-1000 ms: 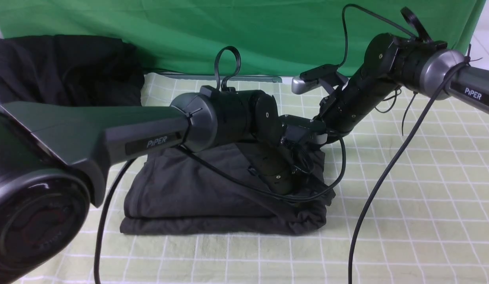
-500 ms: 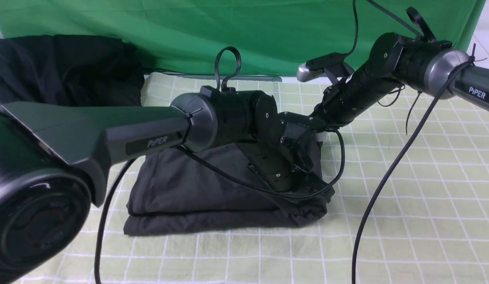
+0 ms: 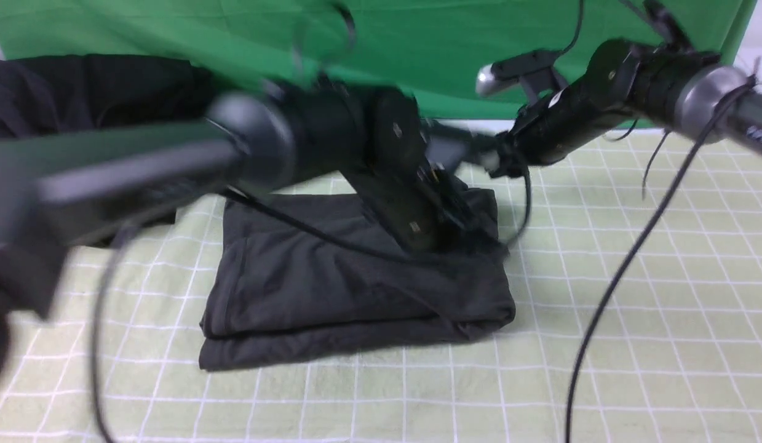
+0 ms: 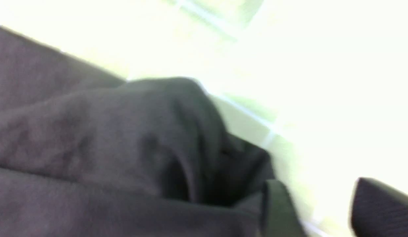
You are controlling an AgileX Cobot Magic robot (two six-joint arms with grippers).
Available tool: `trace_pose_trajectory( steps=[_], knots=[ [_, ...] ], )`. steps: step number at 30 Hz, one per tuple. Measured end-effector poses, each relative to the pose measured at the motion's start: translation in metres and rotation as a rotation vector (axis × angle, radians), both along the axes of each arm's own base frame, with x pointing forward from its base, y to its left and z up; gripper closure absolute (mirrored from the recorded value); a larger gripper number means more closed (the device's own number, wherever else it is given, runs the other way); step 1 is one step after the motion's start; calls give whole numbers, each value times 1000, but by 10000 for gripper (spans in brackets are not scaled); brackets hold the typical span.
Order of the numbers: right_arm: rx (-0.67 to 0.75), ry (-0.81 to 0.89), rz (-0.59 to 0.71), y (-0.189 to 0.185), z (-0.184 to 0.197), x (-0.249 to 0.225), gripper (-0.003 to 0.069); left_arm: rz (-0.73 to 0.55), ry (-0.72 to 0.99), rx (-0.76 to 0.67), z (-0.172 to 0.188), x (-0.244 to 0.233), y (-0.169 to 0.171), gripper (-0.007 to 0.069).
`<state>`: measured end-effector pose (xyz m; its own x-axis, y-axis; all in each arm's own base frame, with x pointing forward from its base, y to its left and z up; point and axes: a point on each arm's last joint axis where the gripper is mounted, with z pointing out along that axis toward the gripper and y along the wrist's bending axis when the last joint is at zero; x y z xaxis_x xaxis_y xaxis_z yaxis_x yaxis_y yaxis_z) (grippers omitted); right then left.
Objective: Fold a long-sleeved shirt over a green coffee tablecloth.
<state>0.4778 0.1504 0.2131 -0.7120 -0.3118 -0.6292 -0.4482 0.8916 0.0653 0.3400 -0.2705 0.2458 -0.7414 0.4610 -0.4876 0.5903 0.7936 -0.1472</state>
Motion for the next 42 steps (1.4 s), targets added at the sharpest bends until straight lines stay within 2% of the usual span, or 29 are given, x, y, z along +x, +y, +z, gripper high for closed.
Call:
trace_pose_trajectory(
  steps=[1, 2, 4, 5, 6, 7, 8, 11, 16, 22, 24, 28, 33, 34, 37, 39, 42],
  knots=[
    [14, -11, -27, -9, 23, -5, 298, 39, -28, 7, 18, 1, 15, 631],
    [15, -8, -29, -11, 25, -6, 299, 51, -28, 8, 20, 2, 18, 631],
    [25, -28, -40, -20, 59, -17, 356, 109, -29, 15, 25, 6, 38, 631],
    [24, -22, -37, -22, 68, -22, 410, 131, -19, 23, 22, 7, 46, 631],
    [23, -15, -29, -23, 79, -28, 478, 150, 0, 36, 16, 9, 53, 631],
    [25, -10, -26, -23, 80, -30, 508, 157, 11, 43, 12, 9, 56, 631],
    [32, 24, -2, -21, 86, -38, 594, 187, 61, 76, -8, 7, 70, 631],
    [45, 143, 98, -7, 75, -51, 650, 259, 138, 114, -45, 0, 95, 631],
    [37, 319, 210, 21, 32, -78, 659, 368, 164, 89, -72, -4, 122, 630],
    [6, 387, 241, 42, -10, -103, 662, 387, 133, 81, -68, -6, 131, 629],
    [-12, 418, 247, 44, -26, -113, 662, 364, 78, 106, -55, -8, 137, 629],
    [-44, 431, 240, 39, -34, -116, 662, 343, 42, 150, -45, -10, 145, 629],
    [-79, 443, 194, 28, -39, -114, 662, 404, 99, 184, -59, -11, 171, 629],
    [-93, 448, 165, 21, -39, -111, 662, 453, 122, 184, -60, -9, 187, 629],
    [-102, 462, 141, 14, -38, -110, 662, 511, 134, 156, -54, -8, 204, 629],
    [-108, 466, 133, 10, -32, -112, 662, 533, 109, 90, -37, -10, 214, 629],
    [-94, 423, 142, 12, -11, -117, 662, 546, 57, -14, -8, -19, 212, 629]
  ],
)
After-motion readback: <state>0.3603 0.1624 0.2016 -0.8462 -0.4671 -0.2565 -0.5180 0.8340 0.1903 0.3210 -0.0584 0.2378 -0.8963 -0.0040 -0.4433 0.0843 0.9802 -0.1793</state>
